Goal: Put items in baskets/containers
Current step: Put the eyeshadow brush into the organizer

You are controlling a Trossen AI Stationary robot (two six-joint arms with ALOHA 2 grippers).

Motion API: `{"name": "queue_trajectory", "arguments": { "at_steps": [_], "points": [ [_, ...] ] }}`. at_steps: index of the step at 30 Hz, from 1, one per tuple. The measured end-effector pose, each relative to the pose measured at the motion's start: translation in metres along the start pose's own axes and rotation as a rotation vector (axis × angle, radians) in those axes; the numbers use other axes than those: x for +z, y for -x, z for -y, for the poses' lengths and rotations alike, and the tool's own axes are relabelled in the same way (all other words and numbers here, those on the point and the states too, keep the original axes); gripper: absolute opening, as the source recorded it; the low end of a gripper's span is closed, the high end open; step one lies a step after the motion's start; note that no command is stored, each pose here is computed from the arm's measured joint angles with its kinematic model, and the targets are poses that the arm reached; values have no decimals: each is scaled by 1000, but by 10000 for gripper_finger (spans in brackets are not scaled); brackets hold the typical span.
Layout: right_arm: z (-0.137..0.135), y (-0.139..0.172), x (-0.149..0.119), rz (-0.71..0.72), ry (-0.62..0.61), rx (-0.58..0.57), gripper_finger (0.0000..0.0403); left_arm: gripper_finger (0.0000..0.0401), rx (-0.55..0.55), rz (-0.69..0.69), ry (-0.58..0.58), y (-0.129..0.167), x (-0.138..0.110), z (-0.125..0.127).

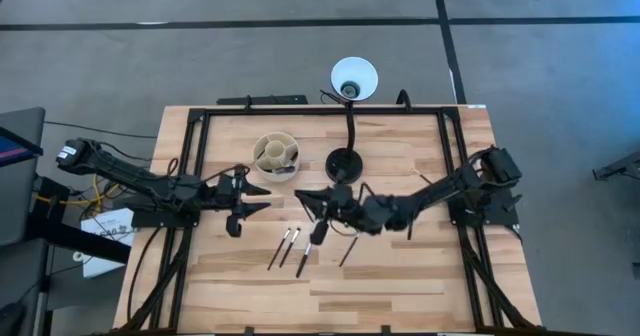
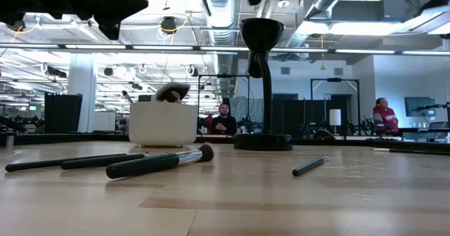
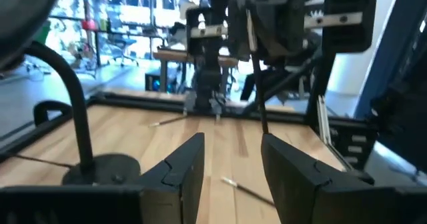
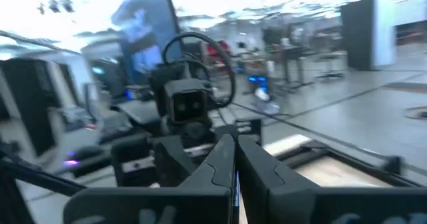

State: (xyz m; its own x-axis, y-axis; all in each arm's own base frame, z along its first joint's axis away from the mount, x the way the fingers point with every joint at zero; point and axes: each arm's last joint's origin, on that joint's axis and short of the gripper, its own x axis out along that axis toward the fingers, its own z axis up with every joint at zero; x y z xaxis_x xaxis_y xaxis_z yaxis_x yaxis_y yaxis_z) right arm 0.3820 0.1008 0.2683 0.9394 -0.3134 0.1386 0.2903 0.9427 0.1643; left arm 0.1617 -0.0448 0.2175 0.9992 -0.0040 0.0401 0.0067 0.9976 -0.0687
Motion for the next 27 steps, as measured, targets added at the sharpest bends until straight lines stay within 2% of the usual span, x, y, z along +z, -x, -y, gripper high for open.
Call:
{"name": "queue_trajectory", "arguments": {
  "at_steps": [3, 6, 11, 14, 16, 19, 23, 27],
  "points": [
    [15, -11, 3, 22, -25, 44, 0, 145, 22, 24, 8, -1, 2, -4],
    [27, -18, 5, 28, -21, 37, 0, 145, 22, 27, 7, -3, 3, -7],
    [35, -23, 10, 67, -33, 90, 0, 145, 28, 73, 15, -5, 7, -13],
    [38, -26, 14, 89, -39, 100, 0, 145, 58, 105, 18, -7, 9, -19],
    [40, -30, 15, 97, -29, 92, 0, 145, 30, 119, 16, -11, 9, -23],
    [41, -45, 9, 106, 11, 81, 0, 145, -1, 133, 18, -17, 7, -26],
    [38, -71, 0, 121, 37, 110, 0, 145, 25, 127, 14, -21, 4, -31],
    [39, -85, -3, 122, 80, 143, 0, 145, 25, 137, 9, -20, 6, -31]
  ]
}}
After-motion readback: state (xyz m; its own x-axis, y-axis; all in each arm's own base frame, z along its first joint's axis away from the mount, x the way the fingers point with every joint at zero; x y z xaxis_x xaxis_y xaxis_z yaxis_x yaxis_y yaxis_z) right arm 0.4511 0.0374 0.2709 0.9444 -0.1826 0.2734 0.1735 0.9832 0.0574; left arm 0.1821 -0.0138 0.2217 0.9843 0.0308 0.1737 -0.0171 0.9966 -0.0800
